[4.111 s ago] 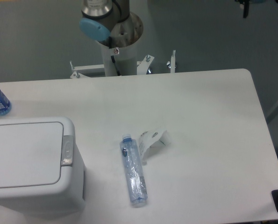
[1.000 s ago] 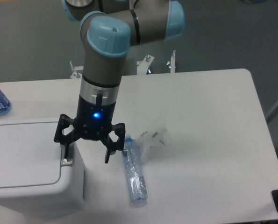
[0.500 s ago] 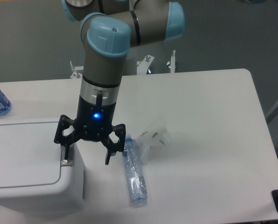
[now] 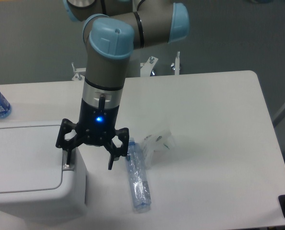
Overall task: Open the trash can
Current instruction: 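Press the gripper finger down on the grey latch tab, then hold the finger on the tab as the lid pops open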
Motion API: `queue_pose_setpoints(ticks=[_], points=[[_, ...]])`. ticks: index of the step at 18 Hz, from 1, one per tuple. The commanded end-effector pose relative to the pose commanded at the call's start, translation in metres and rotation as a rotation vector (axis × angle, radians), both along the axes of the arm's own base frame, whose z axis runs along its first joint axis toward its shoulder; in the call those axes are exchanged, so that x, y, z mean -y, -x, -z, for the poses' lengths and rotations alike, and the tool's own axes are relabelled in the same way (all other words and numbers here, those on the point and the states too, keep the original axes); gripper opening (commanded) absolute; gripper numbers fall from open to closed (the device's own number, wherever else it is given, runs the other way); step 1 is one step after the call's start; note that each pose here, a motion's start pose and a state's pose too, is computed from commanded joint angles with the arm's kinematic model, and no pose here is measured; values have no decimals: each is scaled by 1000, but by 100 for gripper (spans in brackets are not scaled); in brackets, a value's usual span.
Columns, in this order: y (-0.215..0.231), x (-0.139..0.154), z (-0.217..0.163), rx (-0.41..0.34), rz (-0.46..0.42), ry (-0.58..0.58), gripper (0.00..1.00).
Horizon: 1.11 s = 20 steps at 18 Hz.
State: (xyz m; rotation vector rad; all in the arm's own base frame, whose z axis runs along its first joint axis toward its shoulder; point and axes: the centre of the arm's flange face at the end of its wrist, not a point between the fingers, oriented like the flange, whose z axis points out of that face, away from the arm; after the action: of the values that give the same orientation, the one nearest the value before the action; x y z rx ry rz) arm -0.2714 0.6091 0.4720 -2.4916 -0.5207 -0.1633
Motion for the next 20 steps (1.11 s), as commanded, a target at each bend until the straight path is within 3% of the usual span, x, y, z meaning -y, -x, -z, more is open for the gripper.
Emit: queue_pose_setpoints(ticks=[20], points=[[3, -3, 7, 7, -2, 9, 100]])
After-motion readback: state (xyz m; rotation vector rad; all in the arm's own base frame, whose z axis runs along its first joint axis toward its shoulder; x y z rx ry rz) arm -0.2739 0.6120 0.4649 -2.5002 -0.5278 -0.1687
